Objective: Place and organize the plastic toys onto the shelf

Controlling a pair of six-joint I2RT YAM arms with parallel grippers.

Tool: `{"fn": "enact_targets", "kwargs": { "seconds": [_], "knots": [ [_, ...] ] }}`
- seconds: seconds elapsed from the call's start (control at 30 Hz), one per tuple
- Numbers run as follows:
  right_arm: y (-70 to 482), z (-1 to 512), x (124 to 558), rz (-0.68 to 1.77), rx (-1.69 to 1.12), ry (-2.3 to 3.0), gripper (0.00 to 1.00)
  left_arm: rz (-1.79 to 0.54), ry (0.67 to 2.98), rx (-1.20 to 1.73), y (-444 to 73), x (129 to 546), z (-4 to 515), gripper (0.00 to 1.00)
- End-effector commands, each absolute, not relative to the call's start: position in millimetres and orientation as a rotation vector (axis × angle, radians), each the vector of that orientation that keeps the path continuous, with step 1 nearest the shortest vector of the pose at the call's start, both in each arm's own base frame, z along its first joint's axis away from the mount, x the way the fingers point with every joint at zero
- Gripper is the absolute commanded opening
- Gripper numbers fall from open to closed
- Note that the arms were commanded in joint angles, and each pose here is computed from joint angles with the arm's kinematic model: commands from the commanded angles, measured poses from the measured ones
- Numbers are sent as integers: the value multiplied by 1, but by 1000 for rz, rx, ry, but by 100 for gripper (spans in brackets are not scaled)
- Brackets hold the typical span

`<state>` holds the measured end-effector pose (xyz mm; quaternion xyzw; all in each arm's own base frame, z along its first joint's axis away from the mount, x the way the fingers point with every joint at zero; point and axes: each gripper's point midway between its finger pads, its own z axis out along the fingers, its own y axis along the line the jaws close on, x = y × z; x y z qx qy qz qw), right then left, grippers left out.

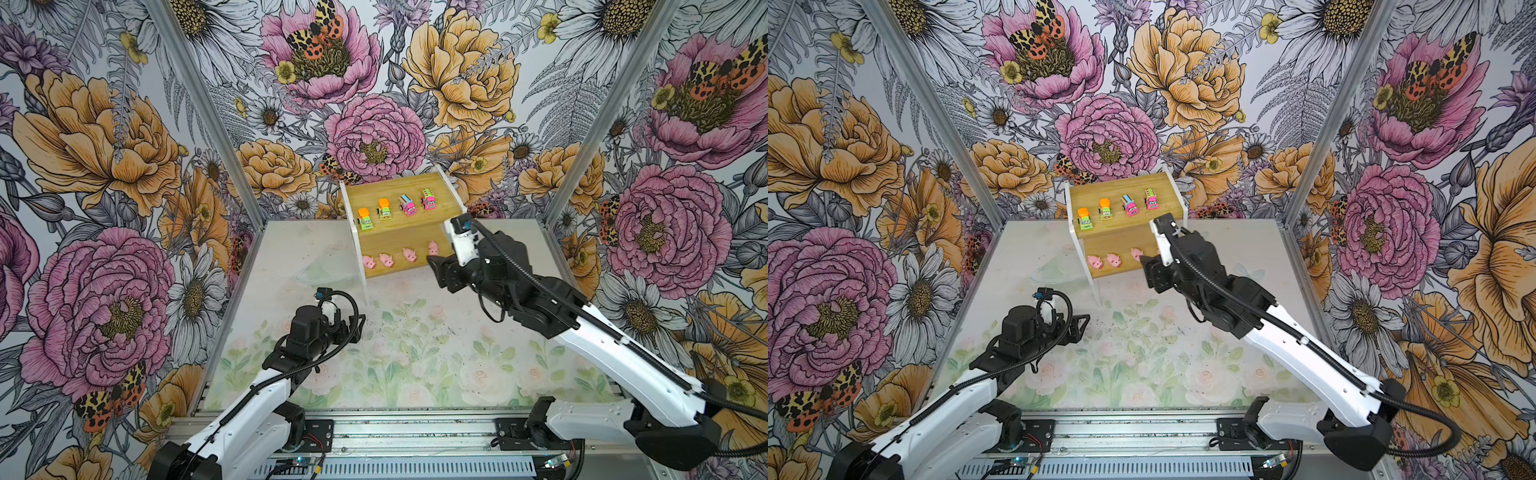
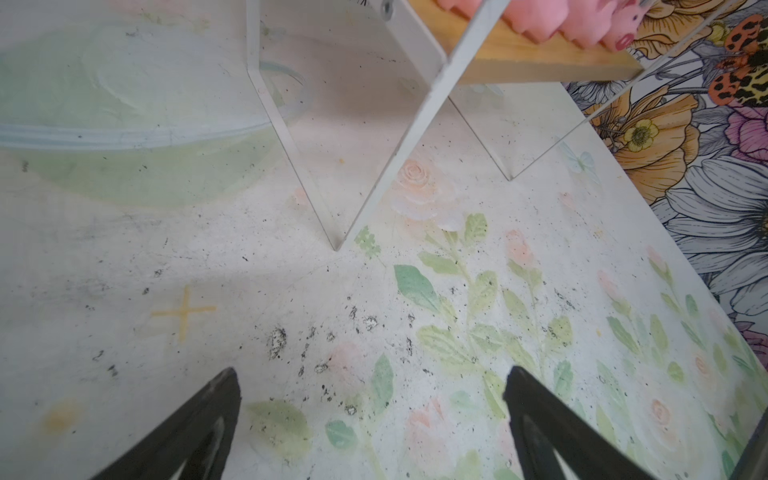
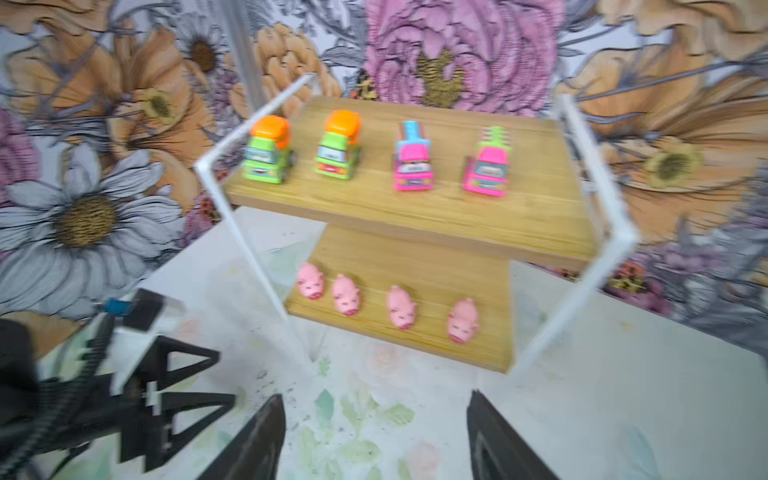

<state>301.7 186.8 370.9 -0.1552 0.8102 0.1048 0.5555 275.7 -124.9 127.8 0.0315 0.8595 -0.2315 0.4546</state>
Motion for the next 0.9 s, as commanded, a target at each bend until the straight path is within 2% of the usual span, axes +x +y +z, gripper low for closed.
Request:
{"fn": "enact_targets", "kwargs": {
  "seconds": [0.0,0.13,0.27,0.47,0.67,0.87],
  "knots": [
    [99,343,317,15,-168,1926,74,-472,1965,38,-109,300,178,99],
    [25,306,323,-81,17,1879,77,-360,1858,15,-87,323,211,99],
    [-10,258,329,-121,99,1768,78,-249,1816,-29,-56,346,220,99],
    [-20,195,331,-134,119,1655,79,-141,1871,-41,-19,369,194,99],
    [-19,147,368,-150,76,1744,80,-76,1883,-17,1,377,160,99],
    [-19,116,398,-144,68,1811,79,-84,1727,-83,24,387,160,99]
  ]
}}
